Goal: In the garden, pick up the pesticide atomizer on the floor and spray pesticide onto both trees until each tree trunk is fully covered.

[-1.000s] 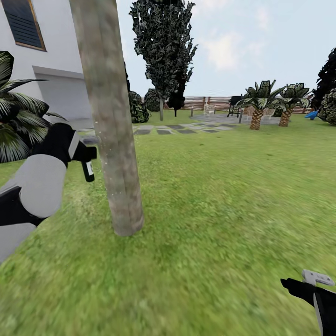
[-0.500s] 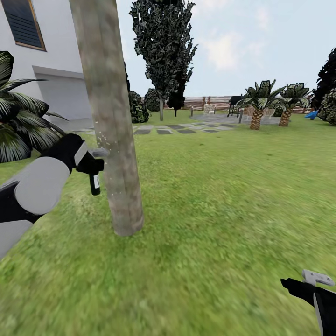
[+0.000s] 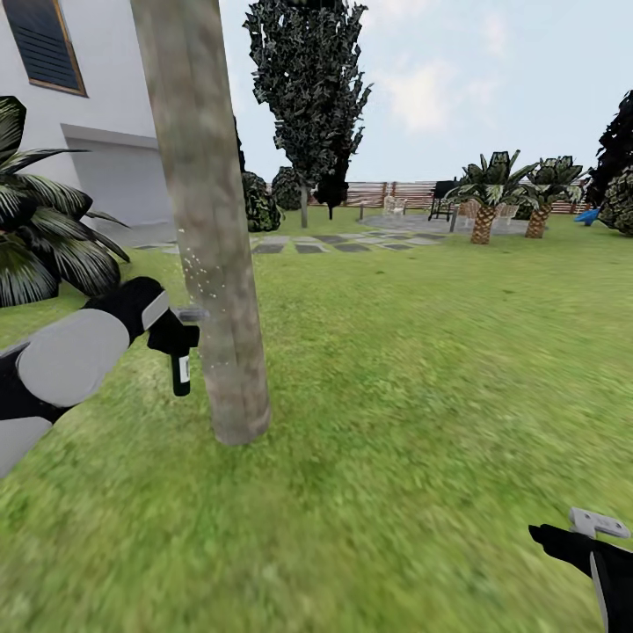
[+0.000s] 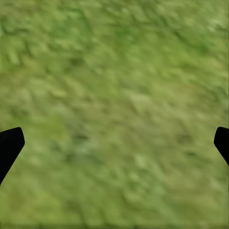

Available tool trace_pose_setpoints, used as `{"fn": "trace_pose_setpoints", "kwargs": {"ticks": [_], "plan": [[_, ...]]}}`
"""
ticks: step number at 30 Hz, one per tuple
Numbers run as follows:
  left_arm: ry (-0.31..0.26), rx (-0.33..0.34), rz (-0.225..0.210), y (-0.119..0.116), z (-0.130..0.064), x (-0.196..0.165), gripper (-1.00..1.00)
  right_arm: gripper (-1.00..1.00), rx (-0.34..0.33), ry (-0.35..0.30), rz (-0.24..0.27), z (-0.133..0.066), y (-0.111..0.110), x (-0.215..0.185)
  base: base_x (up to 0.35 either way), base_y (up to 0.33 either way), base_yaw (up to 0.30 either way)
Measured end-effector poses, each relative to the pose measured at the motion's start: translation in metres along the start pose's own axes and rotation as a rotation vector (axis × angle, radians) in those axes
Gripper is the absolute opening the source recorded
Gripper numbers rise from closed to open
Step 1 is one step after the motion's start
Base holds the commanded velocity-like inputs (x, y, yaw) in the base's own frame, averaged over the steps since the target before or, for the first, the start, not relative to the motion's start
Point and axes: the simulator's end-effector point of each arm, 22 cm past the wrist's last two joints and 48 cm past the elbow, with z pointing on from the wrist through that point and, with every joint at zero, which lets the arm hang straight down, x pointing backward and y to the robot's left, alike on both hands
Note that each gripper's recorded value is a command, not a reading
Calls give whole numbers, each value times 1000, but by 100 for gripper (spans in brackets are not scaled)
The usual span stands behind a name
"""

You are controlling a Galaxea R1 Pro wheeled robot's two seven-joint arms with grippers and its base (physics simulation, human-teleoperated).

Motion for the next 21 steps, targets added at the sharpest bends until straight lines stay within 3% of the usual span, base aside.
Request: {"fn": "trace_pose_setpoints", "kwargs": {"ticks": [11,17,21], "plan": [[97,2,18,-4,45,58,-100,100,0,0,0,0,0,0,0,0,0],[83,-4,26,-2,58,66,-100,100,0,0,0,0,0,0,0,0,0],[42,-37,13,12,51,52,-100,100,0,0,0,0,0,0,0,0,0]]}}
